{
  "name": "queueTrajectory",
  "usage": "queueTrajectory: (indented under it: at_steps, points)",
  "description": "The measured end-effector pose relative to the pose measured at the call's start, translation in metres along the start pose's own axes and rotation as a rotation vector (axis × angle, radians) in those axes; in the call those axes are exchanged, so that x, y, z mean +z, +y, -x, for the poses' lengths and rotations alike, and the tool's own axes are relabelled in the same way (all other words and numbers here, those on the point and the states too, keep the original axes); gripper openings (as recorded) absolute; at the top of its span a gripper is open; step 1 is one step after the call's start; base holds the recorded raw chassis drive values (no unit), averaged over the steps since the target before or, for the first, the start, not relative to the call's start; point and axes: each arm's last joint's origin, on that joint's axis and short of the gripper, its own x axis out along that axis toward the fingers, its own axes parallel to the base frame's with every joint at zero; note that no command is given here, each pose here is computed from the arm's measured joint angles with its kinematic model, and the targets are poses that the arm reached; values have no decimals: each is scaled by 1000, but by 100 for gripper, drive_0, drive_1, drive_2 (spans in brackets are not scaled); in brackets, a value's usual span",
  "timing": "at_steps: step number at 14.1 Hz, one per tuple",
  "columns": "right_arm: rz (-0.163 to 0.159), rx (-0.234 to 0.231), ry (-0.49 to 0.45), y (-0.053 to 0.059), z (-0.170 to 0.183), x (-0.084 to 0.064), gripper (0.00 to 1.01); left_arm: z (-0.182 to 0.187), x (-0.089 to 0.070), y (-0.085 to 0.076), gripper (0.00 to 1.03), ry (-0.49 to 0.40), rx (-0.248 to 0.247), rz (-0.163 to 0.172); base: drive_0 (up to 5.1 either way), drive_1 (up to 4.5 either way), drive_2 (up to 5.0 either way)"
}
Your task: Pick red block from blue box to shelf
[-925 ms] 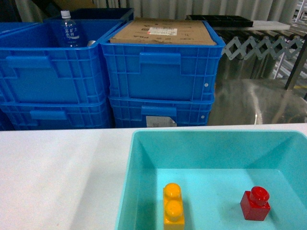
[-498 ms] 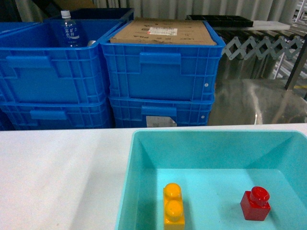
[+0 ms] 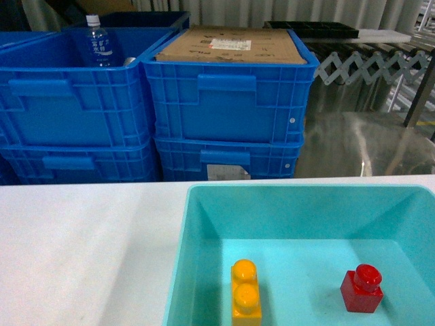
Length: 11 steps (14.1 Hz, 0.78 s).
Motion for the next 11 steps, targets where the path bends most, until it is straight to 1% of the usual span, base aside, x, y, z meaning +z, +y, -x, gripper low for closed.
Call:
queueTrajectory:
  at_steps: [11]
  points:
    - [0, 0, 0, 0, 0, 0, 98, 0, 0, 0, 98, 0, 0, 0, 0, 0, 0]
